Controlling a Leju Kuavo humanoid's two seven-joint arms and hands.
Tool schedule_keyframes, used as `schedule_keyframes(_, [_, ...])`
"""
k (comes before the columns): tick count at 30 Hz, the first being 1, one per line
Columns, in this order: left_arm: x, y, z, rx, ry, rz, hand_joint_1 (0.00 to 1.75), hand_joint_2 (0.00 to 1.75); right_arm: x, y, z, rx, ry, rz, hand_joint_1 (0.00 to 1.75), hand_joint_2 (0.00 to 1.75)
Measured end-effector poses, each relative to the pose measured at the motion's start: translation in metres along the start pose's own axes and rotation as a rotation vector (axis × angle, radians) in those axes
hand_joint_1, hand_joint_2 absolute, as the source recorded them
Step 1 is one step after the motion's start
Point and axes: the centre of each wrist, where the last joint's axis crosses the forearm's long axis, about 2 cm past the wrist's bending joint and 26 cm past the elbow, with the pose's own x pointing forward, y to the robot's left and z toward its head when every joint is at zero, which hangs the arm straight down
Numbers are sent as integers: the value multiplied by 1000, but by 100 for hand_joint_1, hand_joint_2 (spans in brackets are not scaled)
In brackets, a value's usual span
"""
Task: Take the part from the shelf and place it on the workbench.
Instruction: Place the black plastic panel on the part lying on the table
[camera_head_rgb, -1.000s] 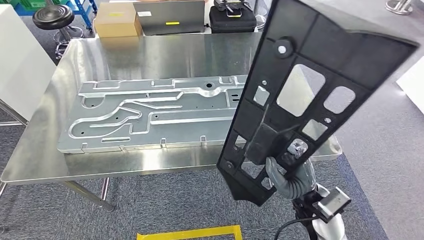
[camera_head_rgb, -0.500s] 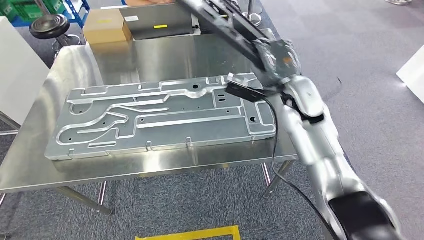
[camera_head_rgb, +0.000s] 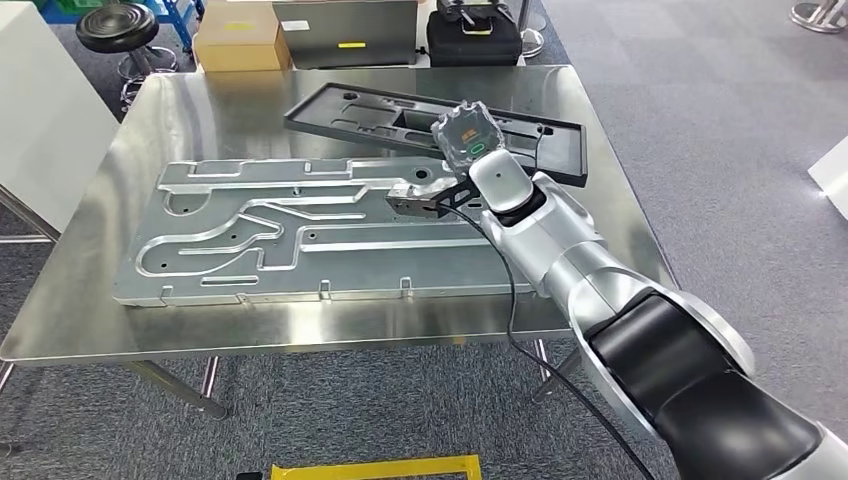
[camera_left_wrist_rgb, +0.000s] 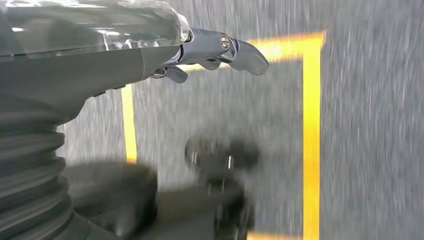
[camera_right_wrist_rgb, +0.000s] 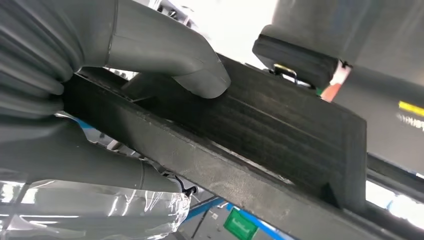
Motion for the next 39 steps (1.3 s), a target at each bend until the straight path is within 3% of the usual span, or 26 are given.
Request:
schedule_keyframes(4, [-3,-2,1,-72,24,64,0,175,6,3,1,14,-37,22,175,175])
schedule_keyframes(12, [-2,-2,1,-108,78,106,0,175,17,-1,-1,15,-70,44,175,175])
schedule_keyframes(26, [-7,0,2,-133,119,132,0,175,25,15,6,82,-103,51,175,175])
schedule_keyframes(33, [-7,0,2,-146,124,155,0,175,43,44,23,160,-169,14,175,175])
schedule_keyframes(39, [-7,-1,2,-155,121,174,0,175,46,46,25,170,-173,9,175,175])
